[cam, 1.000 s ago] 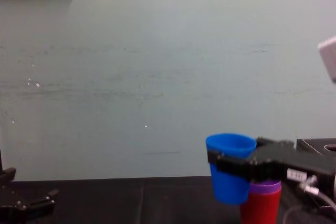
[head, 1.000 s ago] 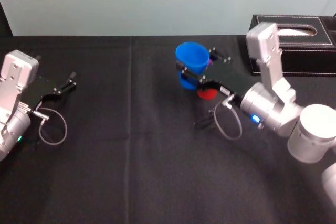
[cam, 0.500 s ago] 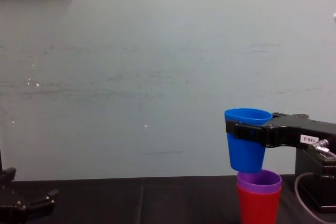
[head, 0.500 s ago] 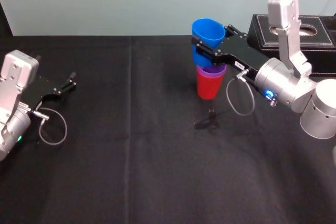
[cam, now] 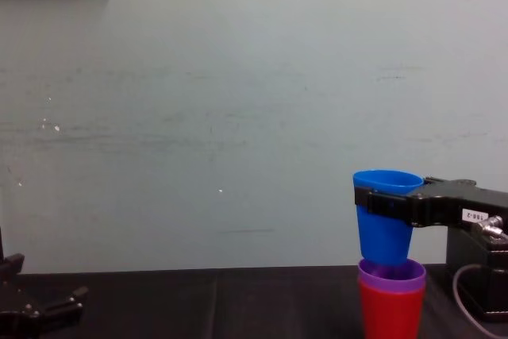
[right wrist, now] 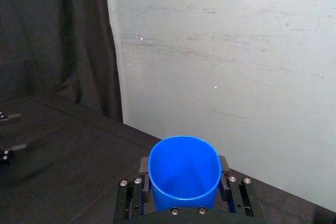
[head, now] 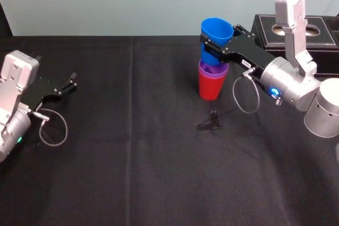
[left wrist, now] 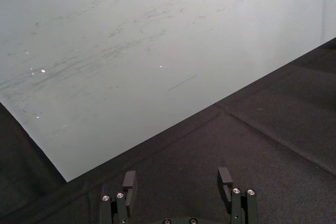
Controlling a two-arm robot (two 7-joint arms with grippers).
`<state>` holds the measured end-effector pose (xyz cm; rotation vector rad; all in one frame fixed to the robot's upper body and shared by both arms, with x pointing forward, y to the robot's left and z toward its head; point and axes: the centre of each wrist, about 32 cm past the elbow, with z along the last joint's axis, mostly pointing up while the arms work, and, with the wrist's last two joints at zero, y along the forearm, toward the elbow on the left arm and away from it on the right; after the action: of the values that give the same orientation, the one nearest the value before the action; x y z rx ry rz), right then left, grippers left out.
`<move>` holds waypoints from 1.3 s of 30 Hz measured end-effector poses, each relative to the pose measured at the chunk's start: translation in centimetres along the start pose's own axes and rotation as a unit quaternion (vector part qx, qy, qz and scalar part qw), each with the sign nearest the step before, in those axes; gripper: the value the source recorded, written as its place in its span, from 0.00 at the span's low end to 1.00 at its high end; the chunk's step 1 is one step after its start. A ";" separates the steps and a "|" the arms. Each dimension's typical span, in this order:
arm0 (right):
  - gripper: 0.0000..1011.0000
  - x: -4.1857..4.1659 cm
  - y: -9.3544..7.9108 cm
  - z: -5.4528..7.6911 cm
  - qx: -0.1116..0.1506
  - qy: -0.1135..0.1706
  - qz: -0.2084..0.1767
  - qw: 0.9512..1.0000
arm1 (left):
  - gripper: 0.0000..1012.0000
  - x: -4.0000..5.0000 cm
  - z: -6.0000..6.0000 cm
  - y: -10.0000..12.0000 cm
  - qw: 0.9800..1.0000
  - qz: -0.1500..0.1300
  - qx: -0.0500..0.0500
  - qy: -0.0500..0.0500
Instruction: Stack the three plastic cups sequentially using one hand.
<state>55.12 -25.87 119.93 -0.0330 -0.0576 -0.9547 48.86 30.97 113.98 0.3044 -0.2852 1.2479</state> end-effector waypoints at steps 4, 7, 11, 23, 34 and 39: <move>0.72 0.02 0.1 -0.3 -0.002 0.001 -0.002 1.000 | 0.99 0.00 0.0 0.0 1.000 0.000 0.000 0.000; 0.72 0.07 0.2 -0.6 -0.003 0.001 -0.004 1.000 | 0.99 0.00 0.0 0.0 1.000 0.000 0.000 0.000; 0.72 0.08 0.2 -0.8 -0.003 0.000 -0.005 1.000 | 0.99 0.00 0.0 0.0 1.000 0.000 0.000 0.000; 0.72 -0.13 -0.2 -2.1 -0.014 0.002 -0.005 1.000 | 0.99 0.00 0.0 0.0 1.000 0.000 0.000 0.000; 0.72 0.01 -0.6 -2.5 -0.017 0.002 -0.002 1.000 | 0.99 0.00 0.0 0.0 1.000 0.000 0.000 0.000; 0.72 0.11 -0.7 -2.8 -0.022 0.000 -0.002 1.000 | 0.99 0.00 0.0 0.0 1.000 0.000 0.000 0.000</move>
<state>54.71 -26.52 117.19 -0.0722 -0.0364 -0.9606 48.86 30.97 113.98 0.3044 -0.2851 1.2480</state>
